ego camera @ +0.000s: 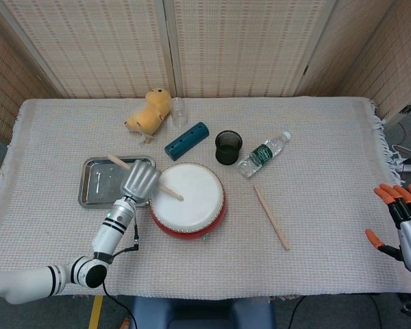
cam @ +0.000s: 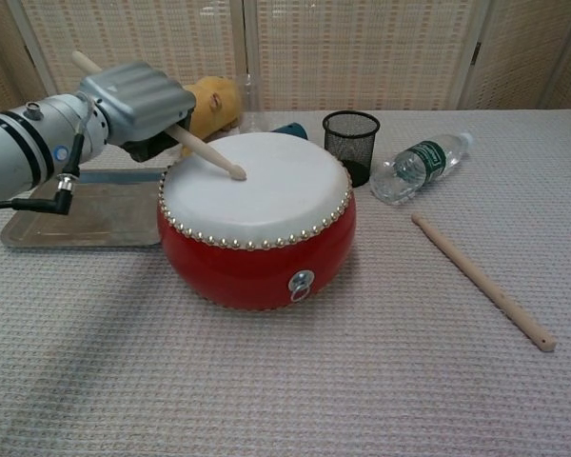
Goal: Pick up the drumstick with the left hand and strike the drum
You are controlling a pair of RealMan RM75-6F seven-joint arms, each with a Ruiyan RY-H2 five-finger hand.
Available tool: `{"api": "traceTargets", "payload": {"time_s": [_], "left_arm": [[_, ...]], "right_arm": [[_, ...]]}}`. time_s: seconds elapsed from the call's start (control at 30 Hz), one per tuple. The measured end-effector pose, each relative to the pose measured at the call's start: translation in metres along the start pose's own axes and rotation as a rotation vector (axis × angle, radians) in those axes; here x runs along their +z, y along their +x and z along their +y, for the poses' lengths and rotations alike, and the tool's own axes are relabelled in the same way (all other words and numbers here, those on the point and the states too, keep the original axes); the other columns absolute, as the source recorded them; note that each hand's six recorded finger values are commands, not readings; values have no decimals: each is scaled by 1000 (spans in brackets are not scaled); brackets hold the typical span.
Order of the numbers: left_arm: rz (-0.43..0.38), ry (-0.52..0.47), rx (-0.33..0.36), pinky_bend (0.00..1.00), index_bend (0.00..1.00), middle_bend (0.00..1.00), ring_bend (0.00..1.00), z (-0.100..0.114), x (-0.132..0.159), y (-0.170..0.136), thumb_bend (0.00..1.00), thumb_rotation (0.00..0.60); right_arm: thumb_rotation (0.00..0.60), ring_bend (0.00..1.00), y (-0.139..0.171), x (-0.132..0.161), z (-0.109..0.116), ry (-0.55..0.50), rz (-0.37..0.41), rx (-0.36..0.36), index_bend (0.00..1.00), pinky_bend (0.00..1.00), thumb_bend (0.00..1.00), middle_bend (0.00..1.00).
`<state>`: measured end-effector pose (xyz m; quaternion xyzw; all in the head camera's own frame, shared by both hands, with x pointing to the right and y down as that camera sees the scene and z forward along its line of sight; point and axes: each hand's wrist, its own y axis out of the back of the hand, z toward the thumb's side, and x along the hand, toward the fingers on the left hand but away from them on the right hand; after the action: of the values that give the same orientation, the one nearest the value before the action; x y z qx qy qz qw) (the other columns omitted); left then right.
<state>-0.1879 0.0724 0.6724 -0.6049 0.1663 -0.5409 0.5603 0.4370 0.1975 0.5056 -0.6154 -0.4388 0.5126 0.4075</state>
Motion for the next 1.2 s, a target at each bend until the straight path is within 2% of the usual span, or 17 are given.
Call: {"api": "traceTargets", "payload": {"time_s": [0.2,0.3,0.37,0.6,0.63,0.73,0.9,0.97,1.07,1.2], "left_arm": [[42,-278,31,1000,915,1000,995,19,-6,-1,783,600],[42,-358,44,1000,909,1000,987,26,-6,-1,782,600],[33,-336,45,1000,908,1000,985,25,-4,-1,782,600],[-14,11,24,1000,911,1000,982,-4,7,1,782,600],[-16,33,22,1000,912,1000,982,-6,8,0,782,600],[-3,1,32,1000,912,1000,982,-1,6,0,782,600],[29,-232,68,1000,912,1000,982,21,-1,-2,782,600],[30,-288,75,1000,911,1000,981,25,-3,-2,782,600],[28,-273,68,1000,908,998,979,23,-3,-2,782,600],[17,-128,29,1000,903,993,972,4,-1,1,782,600]], "right_arm": [[600,0,0,0,-2,-2,1,3,146,20,226,124],[600,0,0,0,-3,-4,-1,6,147,20,226,124],[600,0,0,-1,-2,-3,-4,3,147,20,226,124],[600,0,-1,-2,-3,-4,-6,7,146,20,226,124],[600,0,-1,-2,-3,-5,-5,7,147,20,226,123],[600,0,0,-2,-3,-5,-4,5,146,20,227,124],[600,0,0,-3,-4,-8,-9,7,146,20,226,124],[600,0,1,-3,-5,-9,-10,8,147,20,226,124],[600,0,1,-3,-4,-8,-11,6,147,20,227,124],[600,0,1,-3,-4,-8,-10,8,147,20,226,123]]}}
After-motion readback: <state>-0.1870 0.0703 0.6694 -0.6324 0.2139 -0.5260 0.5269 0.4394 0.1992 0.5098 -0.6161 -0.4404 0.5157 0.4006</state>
